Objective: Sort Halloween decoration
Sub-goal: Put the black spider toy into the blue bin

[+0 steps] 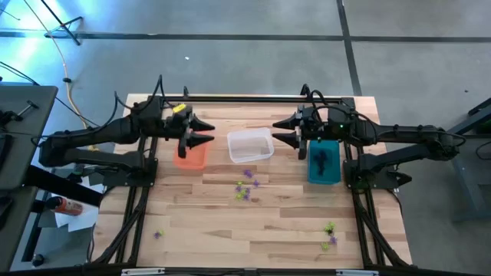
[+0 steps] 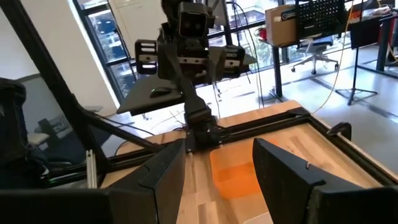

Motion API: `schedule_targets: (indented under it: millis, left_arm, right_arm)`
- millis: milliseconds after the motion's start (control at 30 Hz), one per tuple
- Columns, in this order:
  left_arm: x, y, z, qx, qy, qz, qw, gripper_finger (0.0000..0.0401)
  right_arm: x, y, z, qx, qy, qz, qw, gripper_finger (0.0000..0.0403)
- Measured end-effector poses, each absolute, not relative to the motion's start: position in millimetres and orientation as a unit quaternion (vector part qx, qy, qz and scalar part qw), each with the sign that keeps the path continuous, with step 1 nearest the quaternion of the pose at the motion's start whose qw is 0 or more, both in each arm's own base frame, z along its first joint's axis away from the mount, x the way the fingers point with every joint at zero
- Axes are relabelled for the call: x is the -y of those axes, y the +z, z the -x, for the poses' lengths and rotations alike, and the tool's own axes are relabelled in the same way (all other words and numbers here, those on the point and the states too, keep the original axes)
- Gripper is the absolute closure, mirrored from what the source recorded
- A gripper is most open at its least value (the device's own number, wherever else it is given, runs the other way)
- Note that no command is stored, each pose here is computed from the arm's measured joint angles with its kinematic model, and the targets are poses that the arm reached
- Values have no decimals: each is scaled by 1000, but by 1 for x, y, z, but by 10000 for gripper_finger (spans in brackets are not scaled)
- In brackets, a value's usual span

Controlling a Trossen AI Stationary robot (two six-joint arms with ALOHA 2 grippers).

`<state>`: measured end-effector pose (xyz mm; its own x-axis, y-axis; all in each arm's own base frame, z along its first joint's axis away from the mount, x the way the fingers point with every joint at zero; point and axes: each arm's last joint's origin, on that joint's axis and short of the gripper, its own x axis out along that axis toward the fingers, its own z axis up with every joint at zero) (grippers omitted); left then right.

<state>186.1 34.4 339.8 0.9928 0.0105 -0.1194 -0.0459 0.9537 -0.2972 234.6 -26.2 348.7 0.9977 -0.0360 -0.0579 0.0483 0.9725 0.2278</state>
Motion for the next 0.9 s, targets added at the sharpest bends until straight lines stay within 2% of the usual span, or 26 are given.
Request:
schedule_targets:
  millis: [167,267,333,467,633,733,900]
  left_arm:
    - [-28,343,-191,-35,37,131,990,213]
    - [-27,344,-192,-30,36,133,990,213]
    - [-27,344,-192,-29,36,132,990,212]
    - [-27,344,-192,-28,38,133,990,213]
    - [-28,344,-192,-28,42,133,990,213]
    - [-28,344,-192,-29,42,133,990,213]
    - [-28,344,-192,-29,42,133,990,213]
  right_arm:
    - [26,349,-235,-27,-22,-107,994,219]
    - [25,345,-234,-48,-4,-168,985,219]
    - [22,336,-233,-104,29,-230,967,219]
    - [2,305,-222,-300,66,-375,875,219]
    - [-39,272,-196,-524,8,-432,733,219]
    - [-61,258,-182,-602,-36,-447,661,219]
    - [-94,231,-166,-654,-71,-483,579,219]
